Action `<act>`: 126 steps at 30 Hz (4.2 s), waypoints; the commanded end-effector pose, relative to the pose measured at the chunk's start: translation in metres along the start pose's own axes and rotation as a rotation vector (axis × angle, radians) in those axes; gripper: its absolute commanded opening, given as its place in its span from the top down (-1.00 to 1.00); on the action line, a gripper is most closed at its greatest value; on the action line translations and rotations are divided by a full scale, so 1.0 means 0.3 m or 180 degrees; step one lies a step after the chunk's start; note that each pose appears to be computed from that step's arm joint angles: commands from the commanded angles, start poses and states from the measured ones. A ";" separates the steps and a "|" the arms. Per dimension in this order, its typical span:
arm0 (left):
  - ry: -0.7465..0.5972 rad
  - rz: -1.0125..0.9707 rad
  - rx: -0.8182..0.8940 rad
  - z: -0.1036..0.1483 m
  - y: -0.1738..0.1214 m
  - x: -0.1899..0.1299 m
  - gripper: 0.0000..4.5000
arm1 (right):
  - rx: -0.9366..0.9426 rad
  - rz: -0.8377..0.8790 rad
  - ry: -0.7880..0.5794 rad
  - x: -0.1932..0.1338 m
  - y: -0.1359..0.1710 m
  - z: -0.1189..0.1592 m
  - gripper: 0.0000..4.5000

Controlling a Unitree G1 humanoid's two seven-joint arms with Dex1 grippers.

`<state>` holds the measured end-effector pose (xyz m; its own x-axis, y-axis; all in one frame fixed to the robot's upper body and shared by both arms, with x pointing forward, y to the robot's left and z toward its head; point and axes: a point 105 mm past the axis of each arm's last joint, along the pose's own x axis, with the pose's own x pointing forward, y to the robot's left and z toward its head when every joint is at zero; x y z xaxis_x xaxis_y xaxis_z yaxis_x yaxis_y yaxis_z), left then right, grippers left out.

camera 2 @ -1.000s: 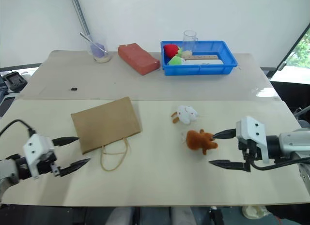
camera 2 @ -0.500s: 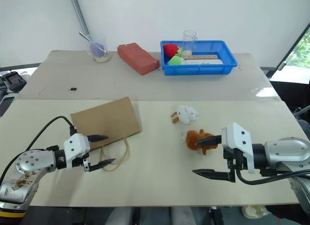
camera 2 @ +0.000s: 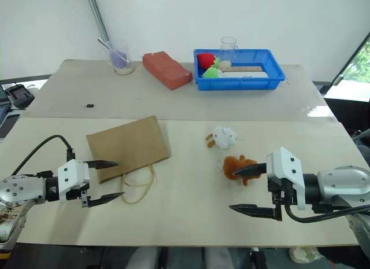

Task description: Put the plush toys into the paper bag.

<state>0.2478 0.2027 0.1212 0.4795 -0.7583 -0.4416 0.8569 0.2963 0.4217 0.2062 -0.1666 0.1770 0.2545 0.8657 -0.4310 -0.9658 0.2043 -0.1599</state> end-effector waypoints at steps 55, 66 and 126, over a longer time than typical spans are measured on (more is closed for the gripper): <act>-0.1056 0.0095 -0.2205 0.245 0.205 0.105 1.00 | -0.0378 -0.0948 -0.0783 0.763 -0.196 0.109 0.97; -0.1131 0.0211 -0.2363 0.254 0.230 0.080 1.00 | -0.0363 -0.1212 -0.0762 0.848 -0.229 0.126 0.97; -0.0943 0.1645 0.0845 0.528 0.333 -0.056 1.00 | 0.0071 -0.1250 -0.0240 0.932 -0.228 0.005 0.97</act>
<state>0.3015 0.1505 0.2723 0.7053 -0.7089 -0.0025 0.5259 0.5208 0.6725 0.3441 0.0651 0.0840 0.5979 0.7694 -0.2249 -0.7942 0.5305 -0.2963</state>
